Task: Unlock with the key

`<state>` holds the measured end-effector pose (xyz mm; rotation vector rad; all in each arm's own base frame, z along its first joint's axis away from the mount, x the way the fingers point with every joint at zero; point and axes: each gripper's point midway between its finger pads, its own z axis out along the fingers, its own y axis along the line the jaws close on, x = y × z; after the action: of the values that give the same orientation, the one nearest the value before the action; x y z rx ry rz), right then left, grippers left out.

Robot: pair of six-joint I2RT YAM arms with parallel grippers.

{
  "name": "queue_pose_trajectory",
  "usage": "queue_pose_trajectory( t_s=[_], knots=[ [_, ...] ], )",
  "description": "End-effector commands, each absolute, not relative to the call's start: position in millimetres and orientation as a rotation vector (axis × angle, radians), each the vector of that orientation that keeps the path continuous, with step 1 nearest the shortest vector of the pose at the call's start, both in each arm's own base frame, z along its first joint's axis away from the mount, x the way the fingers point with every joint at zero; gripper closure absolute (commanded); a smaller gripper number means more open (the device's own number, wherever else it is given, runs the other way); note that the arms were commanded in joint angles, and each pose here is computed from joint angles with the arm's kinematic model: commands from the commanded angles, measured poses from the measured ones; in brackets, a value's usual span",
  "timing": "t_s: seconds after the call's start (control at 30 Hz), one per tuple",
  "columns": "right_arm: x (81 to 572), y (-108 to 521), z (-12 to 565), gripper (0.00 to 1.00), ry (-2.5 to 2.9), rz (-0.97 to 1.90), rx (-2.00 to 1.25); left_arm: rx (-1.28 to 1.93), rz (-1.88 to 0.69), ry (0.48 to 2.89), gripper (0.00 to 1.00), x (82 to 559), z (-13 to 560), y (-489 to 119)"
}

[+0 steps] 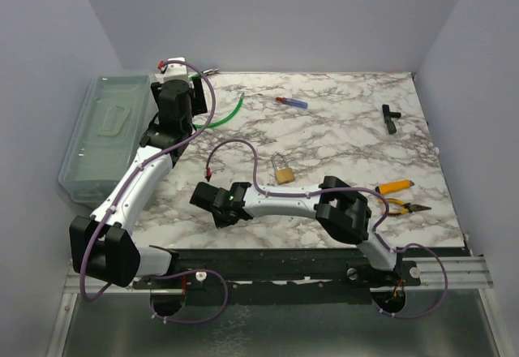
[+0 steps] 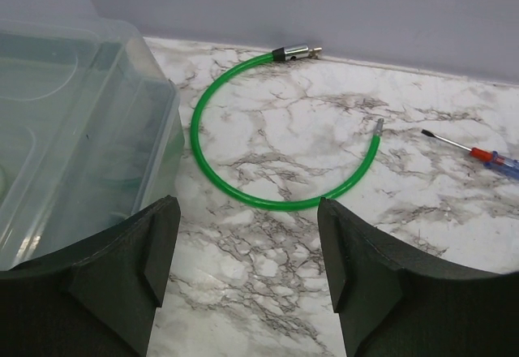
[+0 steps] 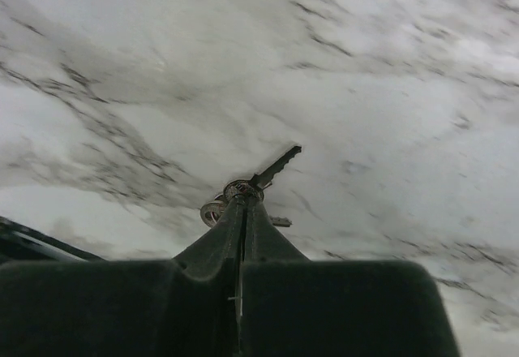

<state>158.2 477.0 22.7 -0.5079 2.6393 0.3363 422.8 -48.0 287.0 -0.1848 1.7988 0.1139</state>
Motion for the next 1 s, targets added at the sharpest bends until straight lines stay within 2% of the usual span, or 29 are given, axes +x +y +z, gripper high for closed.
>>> queue_pose_trajectory(
  t_s=[0.0,0.33,0.67,0.97],
  knots=[
    [160.7,410.7,17.8,1.00,2.595,0.066,-0.576,-0.139,0.019,1.813,0.26,427.1,279.4,-64.3],
    [171.1,332.5,43.8,1.00,2.424,-0.073,-0.647,-0.011,-0.140,1.860,0.28,429.2,266.0,-102.5],
    [180.7,302.9,92.3,1.00,2.208,0.061,-0.662,0.137,-0.472,1.961,0.29,416.5,249.4,-179.4],
    [170.6,292.7,89.8,1.00,2.234,0.119,-0.648,-0.043,-0.862,2.155,0.31,349.6,218.1,-209.4]
  ],
)
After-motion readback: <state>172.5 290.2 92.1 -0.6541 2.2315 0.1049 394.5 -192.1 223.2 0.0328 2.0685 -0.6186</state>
